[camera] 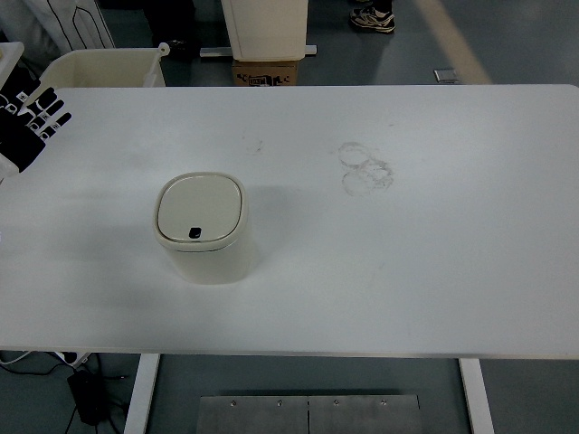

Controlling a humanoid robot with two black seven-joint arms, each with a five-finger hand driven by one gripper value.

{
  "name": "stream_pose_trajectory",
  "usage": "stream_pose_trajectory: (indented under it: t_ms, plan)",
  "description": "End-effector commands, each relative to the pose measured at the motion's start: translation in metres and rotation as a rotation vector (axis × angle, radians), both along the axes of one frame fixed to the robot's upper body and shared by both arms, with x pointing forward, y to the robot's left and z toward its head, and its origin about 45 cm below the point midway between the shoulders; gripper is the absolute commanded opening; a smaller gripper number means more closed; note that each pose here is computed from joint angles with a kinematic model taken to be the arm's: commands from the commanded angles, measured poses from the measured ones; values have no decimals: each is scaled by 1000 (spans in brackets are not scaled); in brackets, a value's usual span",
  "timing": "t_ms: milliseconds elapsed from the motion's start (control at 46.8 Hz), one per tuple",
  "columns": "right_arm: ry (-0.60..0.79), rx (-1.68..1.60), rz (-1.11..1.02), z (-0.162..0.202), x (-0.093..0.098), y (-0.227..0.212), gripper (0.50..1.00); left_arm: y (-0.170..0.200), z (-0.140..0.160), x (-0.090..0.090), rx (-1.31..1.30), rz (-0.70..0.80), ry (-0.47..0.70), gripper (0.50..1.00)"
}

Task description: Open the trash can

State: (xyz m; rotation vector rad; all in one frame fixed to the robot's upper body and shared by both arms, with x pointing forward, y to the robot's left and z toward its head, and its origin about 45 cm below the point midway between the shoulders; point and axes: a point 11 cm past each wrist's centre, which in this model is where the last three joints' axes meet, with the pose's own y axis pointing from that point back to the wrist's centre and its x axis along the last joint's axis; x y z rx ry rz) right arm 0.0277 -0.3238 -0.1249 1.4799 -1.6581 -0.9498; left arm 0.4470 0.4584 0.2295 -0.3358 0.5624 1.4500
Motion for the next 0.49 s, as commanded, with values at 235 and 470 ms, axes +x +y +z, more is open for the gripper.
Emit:
stream_pose_trajectory:
  t_ms: [235,470]
  plan:
    - [0,0,-1,0,0,0,991,-4,-4,0,-6,-5,4,1000]
    - [0,0,0,0,0,0,991,-4,-4,0,-6,-5,6,1000]
